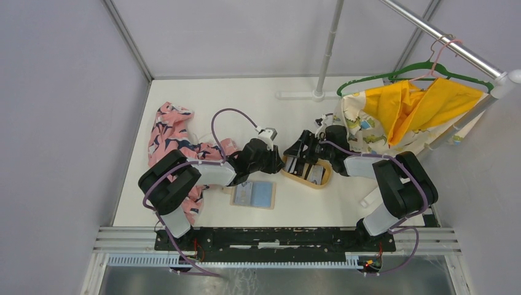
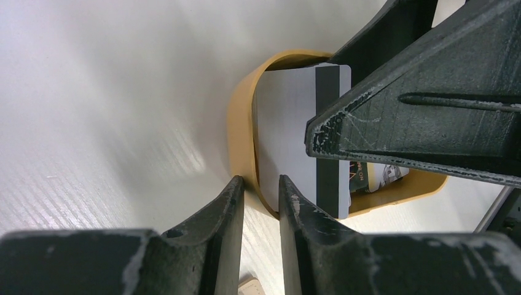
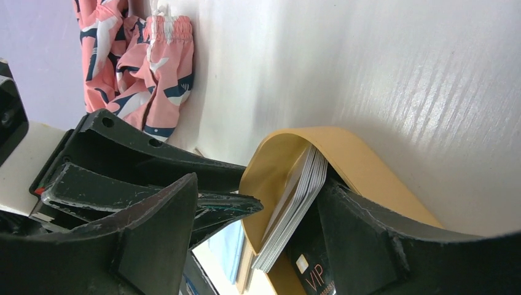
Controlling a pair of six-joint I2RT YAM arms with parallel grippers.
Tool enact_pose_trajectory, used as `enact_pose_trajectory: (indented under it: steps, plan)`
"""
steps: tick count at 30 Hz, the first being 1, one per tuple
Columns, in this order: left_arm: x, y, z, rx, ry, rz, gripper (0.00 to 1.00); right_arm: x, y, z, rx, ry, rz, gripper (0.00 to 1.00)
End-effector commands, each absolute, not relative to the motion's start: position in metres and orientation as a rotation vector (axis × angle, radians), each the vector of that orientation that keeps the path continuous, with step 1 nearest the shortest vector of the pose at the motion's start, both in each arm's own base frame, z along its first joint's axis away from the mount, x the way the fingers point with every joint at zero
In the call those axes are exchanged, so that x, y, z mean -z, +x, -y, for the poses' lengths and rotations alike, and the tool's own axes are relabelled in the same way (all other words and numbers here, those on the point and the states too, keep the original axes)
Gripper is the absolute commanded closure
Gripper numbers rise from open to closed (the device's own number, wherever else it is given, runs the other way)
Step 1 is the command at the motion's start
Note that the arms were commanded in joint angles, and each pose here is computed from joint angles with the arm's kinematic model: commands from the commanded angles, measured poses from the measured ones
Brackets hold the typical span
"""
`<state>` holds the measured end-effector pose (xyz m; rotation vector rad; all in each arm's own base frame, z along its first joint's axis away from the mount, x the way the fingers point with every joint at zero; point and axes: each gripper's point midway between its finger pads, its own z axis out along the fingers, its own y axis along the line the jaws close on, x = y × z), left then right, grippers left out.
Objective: Put the credit cards into the card holder
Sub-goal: Pick up the credit card from the storage box.
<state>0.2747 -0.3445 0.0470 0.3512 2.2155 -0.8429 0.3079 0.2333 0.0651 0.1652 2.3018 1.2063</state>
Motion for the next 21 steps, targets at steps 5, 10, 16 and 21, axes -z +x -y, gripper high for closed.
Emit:
enact_pose_trajectory:
  steps: [5, 10, 16, 21]
  plan:
    - [-0.063, 0.277, 0.360, 0.900, 0.317, -2.187, 0.68, -0.066, 0.320, -0.222, -1.105, 0.124, -2.291, 0.27]
    - [-0.059, 0.278, 0.355, 0.876, 0.273, -2.196, 0.76, -0.058, 0.317, -0.223, -1.128, 0.104, -2.312, 0.28]
    - [-0.057, 0.280, 0.350, 0.831, 0.223, -2.203, 0.86, -0.058, 0.319, -0.221, -1.131, 0.082, -2.300, 0.26]
    - [-0.059, 0.281, 0.346, 0.750, 0.185, -2.207, 0.95, -0.059, 0.317, -0.219, -1.139, 0.078, -2.291, 0.24]
